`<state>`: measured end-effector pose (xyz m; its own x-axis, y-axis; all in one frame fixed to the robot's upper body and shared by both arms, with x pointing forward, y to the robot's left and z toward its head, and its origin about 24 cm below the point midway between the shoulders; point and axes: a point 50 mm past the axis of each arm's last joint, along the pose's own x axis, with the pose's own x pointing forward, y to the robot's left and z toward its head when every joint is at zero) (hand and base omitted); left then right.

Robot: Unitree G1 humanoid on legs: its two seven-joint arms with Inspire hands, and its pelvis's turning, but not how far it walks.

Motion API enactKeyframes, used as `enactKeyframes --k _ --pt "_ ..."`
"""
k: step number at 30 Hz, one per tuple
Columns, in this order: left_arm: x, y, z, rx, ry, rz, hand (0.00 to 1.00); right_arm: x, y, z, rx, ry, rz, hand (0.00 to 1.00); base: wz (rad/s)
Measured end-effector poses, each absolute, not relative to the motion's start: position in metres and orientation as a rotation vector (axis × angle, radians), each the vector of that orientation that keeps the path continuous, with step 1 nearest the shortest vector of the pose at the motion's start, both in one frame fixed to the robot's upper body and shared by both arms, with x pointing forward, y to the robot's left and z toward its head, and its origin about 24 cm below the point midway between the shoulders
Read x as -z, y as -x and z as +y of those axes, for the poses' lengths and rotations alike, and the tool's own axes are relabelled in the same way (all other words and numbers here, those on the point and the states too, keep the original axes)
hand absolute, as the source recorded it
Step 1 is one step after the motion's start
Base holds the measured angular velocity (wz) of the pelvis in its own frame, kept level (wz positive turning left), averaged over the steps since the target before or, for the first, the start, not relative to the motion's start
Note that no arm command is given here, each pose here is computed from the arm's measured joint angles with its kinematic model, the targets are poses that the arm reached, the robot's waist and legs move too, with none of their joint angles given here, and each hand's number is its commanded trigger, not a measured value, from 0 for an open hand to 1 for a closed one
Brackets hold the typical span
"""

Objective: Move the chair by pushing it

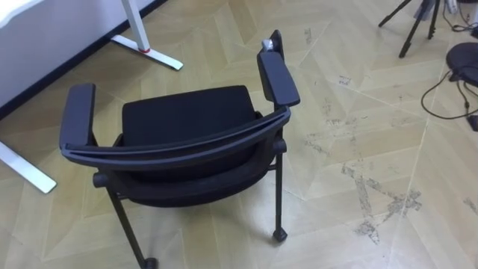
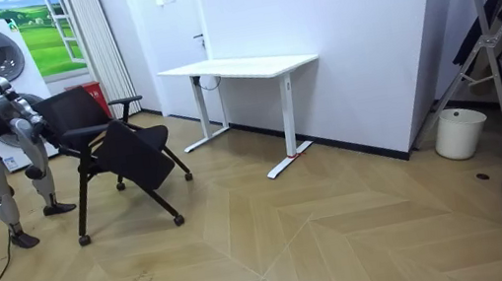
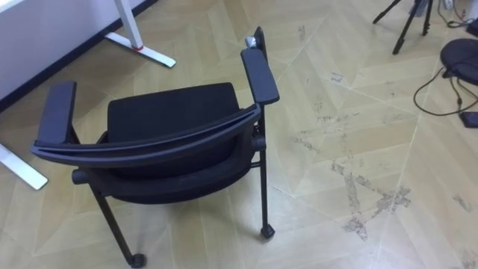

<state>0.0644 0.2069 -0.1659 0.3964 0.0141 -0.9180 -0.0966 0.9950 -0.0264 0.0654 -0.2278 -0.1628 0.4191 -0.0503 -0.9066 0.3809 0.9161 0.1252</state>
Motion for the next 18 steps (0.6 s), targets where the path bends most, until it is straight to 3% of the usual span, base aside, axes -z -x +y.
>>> enactKeyframes --k 18 --pt "0.170 -0.047 0.213 -0.212 0.198 1.208 0.00 0.165 -0.053 -0.234 0.408 -0.279 1.169 0.00 0.00"
